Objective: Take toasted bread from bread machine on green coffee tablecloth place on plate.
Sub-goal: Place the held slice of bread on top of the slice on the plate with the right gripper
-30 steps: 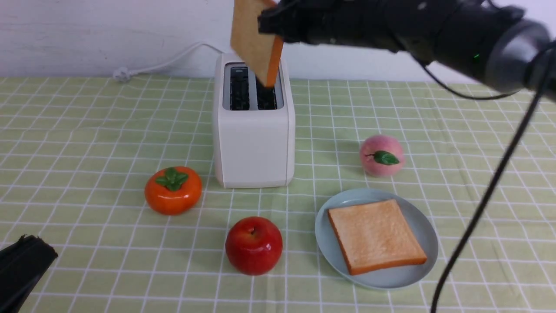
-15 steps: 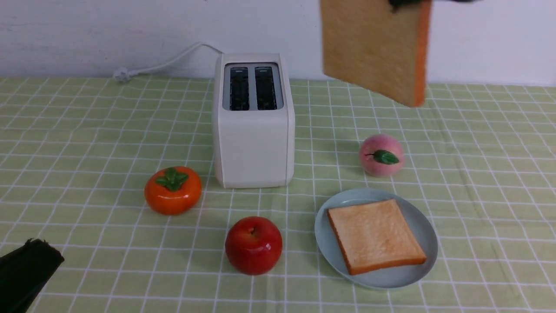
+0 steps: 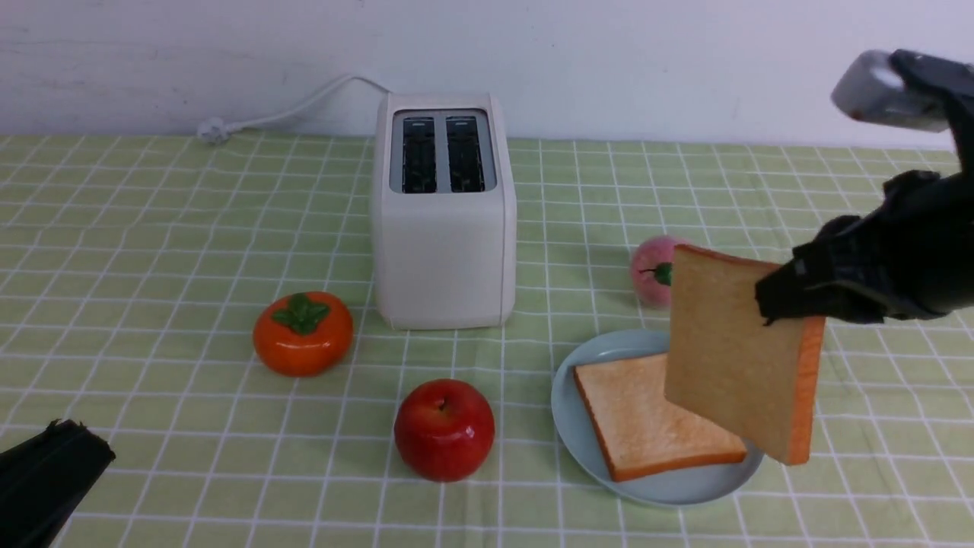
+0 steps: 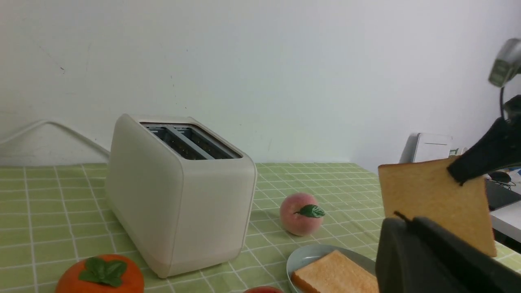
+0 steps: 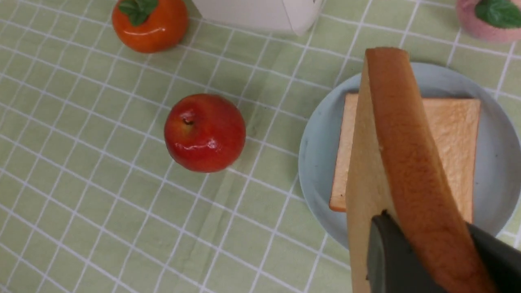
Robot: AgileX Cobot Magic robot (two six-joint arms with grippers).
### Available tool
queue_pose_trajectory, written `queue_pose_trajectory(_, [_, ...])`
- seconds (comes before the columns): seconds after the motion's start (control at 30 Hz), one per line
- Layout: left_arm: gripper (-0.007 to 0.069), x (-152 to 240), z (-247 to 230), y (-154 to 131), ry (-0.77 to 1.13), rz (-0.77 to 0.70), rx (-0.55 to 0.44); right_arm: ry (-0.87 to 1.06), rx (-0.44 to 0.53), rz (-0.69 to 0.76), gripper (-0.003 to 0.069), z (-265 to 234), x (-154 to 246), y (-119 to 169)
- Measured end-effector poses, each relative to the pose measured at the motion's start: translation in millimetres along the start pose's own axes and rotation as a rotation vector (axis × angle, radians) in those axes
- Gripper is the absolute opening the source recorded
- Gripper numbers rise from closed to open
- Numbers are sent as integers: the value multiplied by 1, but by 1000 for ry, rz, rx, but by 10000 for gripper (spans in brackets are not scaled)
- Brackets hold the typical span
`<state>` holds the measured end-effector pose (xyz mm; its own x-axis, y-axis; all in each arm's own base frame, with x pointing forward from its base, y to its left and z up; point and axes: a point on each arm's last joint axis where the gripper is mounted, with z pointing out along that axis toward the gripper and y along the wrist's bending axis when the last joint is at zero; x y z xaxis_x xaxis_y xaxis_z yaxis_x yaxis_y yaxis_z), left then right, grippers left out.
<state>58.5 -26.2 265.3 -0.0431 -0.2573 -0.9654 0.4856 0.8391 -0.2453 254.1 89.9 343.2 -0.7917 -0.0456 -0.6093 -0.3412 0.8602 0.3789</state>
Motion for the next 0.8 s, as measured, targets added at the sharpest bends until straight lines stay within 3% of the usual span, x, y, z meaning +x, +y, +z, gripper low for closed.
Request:
queue_pose_trajectory(0.43, [-10, 0, 0, 0, 0, -3, 0, 20, -252, 242, 136, 86, -15, -72])
queue_pose_trajectory(0.73, [-5, 0, 0, 0, 0, -3, 1, 86, -227, 320, 151, 120, -4, -98])
queue_pose_trajectory(0.8, [-4, 0, 0, 0, 0, -2, 2, 84, -183, 292, 213, 121, -3, -102])
